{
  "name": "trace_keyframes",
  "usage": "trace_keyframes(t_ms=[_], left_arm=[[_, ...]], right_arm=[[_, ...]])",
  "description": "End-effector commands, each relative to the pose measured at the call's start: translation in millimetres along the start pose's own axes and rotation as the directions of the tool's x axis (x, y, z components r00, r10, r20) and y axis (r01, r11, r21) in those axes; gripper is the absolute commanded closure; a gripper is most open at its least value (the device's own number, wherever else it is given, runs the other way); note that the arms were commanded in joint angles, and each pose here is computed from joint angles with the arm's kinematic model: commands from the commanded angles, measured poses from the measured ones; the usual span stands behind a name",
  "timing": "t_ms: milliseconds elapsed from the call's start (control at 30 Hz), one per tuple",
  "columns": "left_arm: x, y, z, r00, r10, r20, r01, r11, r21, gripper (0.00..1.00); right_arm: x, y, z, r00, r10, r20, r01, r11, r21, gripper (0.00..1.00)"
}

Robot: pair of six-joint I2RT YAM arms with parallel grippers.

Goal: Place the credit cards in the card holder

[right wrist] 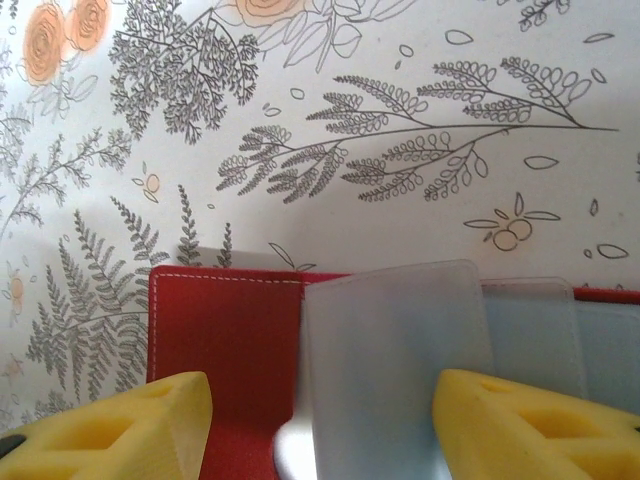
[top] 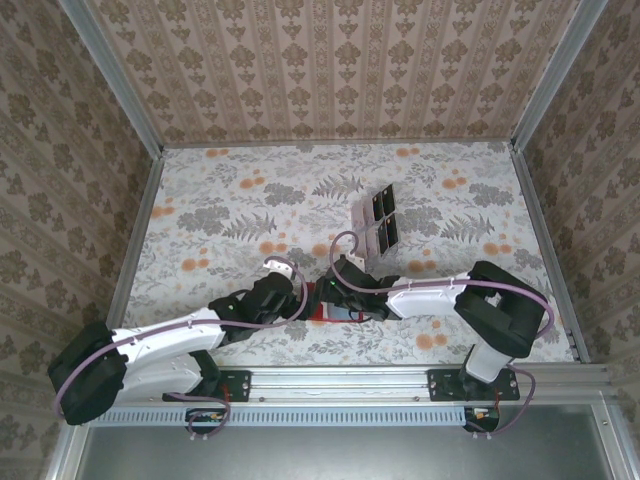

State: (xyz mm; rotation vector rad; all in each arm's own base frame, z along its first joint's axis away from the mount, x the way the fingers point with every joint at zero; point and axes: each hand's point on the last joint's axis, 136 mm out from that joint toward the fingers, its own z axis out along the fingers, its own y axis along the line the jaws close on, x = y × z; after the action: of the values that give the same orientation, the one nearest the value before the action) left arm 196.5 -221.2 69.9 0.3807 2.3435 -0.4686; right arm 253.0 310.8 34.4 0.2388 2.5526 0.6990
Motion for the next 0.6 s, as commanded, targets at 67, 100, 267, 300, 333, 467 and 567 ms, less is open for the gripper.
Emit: trace_keyframes(t_ms=[67, 100, 267, 300, 333, 467, 567], left_arm=[[4, -16, 1, 0.998, 0.053, -0.02, -0.052, 0.998, 0.041, 0.01], [4, -17, 1, 0.998, 0.055, -0.019, -0.054, 0.998, 0.041, 0.01], [9, -22, 1, 0.998, 0.067, -0.01, -0.066, 0.997, 0.046, 0.01], [10, -23, 1, 0.998, 0.066, -0.007, -0.066, 0.997, 0.046, 0.01], [11, -24, 1, 0.998, 0.07, -0.004, -0.069, 0.996, 0.049, 0.01], [16, -28, 1, 0.997, 0.077, 0.002, -0.077, 0.996, 0.054, 0.01], [20, -33, 2, 0.997, 0.082, 0.01, -0.083, 0.994, 0.073, 0.01]], right_arm=[[21, 9, 13, 0.989, 0.116, -0.086, -0.123, 0.989, -0.076, 0.35], [21, 9, 13, 0.989, 0.123, -0.085, -0.129, 0.989, -0.078, 0.35], [19, 11, 11, 0.988, 0.137, -0.078, -0.143, 0.986, -0.084, 0.35], [18, 12, 10, 0.987, 0.138, -0.077, -0.145, 0.986, -0.086, 0.35], [18, 11, 11, 0.987, 0.14, -0.076, -0.146, 0.986, -0.082, 0.35], [19, 8, 12, 0.986, 0.147, -0.075, -0.152, 0.985, -0.076, 0.35], [19, 6, 11, 0.985, 0.157, -0.074, -0.162, 0.984, -0.071, 0.35]])
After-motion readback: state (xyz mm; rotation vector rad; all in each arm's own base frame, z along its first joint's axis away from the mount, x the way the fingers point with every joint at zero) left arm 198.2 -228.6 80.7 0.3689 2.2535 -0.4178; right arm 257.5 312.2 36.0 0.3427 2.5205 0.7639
